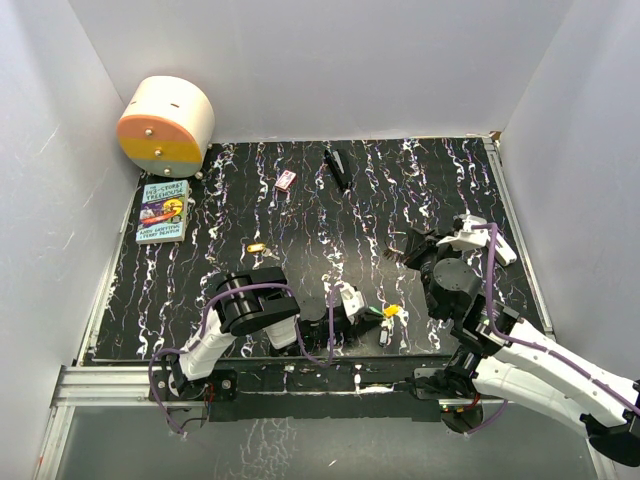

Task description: Put the keys on the keyring

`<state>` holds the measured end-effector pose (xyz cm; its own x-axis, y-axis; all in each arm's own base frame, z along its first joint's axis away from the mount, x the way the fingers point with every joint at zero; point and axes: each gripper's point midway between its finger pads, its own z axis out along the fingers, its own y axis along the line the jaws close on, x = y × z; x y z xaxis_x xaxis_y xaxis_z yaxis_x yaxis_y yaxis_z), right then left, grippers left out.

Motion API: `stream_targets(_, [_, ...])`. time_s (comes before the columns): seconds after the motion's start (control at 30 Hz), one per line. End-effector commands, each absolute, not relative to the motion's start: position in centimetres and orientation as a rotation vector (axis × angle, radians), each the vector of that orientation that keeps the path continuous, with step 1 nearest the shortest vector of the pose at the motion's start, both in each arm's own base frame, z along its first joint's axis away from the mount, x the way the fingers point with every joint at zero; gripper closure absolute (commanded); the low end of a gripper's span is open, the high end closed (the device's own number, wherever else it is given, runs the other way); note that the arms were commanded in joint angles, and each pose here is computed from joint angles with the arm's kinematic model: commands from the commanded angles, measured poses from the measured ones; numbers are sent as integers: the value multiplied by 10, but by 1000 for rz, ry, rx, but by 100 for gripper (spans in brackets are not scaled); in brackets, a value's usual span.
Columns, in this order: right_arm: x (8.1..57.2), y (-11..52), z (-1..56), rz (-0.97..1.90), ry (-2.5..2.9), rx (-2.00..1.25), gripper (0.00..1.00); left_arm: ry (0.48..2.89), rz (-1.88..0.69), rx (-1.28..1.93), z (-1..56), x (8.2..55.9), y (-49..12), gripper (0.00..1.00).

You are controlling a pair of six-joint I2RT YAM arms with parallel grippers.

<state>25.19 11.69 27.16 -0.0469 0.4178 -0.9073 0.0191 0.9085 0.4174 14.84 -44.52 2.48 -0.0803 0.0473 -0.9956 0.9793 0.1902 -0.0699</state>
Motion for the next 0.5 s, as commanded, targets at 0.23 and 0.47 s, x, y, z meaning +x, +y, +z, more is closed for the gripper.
stream_targets(0.23, [250,108,287,356,1538,395,92,1249,-1083,945,73,159,-446,100])
stream_targets(0.47, [245,102,293,365,1519,400,92,1350,-992,781,123,204,-429,100])
